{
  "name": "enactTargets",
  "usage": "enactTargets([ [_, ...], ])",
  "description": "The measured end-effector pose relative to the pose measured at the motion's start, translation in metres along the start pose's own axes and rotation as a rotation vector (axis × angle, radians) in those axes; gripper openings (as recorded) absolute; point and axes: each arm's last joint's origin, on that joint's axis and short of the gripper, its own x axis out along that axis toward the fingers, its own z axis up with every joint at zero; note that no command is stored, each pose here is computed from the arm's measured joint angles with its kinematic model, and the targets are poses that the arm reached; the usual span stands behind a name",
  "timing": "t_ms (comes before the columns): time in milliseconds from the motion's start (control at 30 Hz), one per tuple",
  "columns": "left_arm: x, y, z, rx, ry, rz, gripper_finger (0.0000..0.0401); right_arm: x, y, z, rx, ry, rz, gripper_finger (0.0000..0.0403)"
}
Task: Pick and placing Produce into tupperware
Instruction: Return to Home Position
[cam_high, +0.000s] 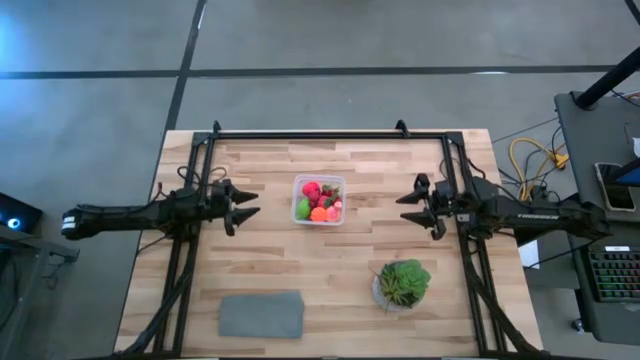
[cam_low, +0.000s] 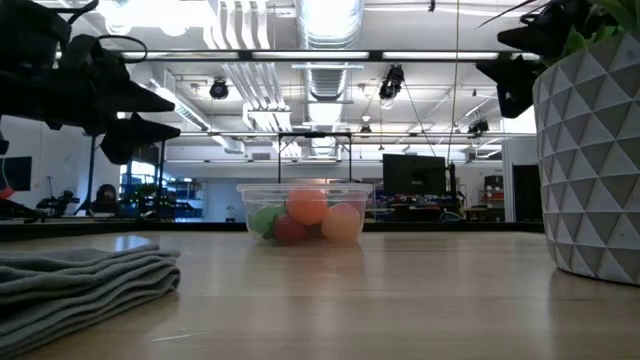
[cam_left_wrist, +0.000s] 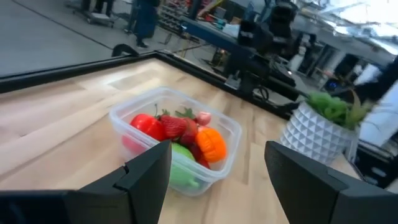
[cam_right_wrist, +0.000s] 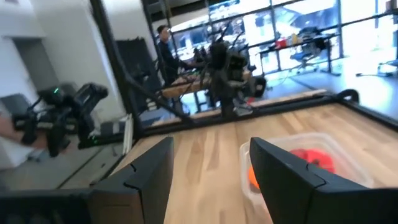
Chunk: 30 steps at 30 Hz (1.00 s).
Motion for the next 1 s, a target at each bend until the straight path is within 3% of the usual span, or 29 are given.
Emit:
enactTargets([
  [400,0.0,-0.001,0.003,-0.07,-0.03,-0.011,0.0245,-0.009,0.005,-0.008,0.045,0.02,0.151,0.0203],
  [533,0.0,-0.001,0.003,-0.055,-0.026,-0.014,0.0245,-0.015,0.006,-0.012,0.098,0.052,0.147,0.0203],
  [667,0.0,-0.001,0.003,-0.052,-0.027,-0.014,0.0245,-0.021,0.009,-0.006,0.068,-0.014,0.146,0.0203],
  [1000,-0.001,-0.002,0.004,-0.049,-0.037,-0.019,0.0245,-0.026,0.001,-0.017,0.099,-0.04,-0.077,0.0203],
])
